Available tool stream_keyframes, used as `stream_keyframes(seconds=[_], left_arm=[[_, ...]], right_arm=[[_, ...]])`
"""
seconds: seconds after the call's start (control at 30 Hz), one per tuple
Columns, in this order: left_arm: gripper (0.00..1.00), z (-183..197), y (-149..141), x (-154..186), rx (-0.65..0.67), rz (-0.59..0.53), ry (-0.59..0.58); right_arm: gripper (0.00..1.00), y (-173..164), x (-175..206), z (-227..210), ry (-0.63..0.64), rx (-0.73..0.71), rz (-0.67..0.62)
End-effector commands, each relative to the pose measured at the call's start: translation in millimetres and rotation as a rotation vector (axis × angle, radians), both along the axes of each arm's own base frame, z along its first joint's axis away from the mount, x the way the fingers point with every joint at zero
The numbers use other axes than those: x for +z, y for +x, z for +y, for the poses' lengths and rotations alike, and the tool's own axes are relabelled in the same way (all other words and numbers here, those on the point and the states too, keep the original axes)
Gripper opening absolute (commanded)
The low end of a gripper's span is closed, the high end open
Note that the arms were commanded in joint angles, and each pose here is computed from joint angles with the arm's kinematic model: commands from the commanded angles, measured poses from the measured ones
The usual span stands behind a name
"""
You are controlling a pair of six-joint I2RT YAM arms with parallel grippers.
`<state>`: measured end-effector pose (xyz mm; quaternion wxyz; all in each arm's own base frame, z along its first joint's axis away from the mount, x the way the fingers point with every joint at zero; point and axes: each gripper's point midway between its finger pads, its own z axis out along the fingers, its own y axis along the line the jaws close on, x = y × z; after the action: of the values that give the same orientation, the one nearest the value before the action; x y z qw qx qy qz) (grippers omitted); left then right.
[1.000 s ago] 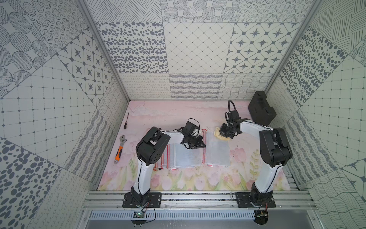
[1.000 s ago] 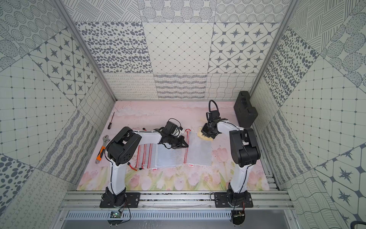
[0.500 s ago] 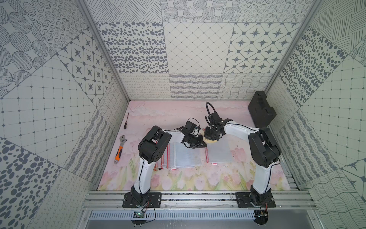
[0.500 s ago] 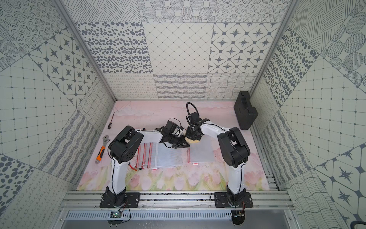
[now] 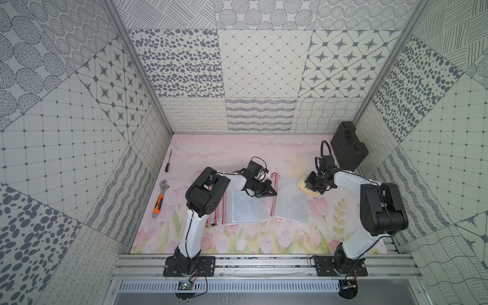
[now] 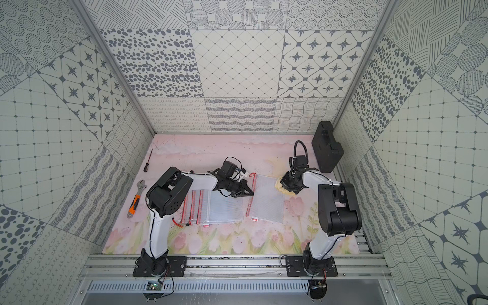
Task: Wipe the document bag
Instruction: Wipe the dirt from the document bag.
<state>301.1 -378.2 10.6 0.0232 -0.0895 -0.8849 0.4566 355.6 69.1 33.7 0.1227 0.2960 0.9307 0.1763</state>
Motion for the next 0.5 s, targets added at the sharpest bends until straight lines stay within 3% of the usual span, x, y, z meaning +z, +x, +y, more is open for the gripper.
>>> stream_keyframes(seconds=[0.0,0.23,0.33,0.47], left_arm=[[0.0,92,-34,-92,0.124,0.154,0.562],[0.0,94,-34,-94,0.127,0.159,0.577],[0.0,94,-35,-93,0.128,0.157,0.578],[0.0,95,-35,-93,0.127,0.154,0.575]], right_arm=[[0.0,-21,-14,20,-0.059,0.08,0.073],[0.0,-16,-30,150,0.007,0.318,0.087],[0.0,-23,-43,144,0.075,0.257,0.101],[0.0,-45,-48,84,0.016,0.17,0.138]])
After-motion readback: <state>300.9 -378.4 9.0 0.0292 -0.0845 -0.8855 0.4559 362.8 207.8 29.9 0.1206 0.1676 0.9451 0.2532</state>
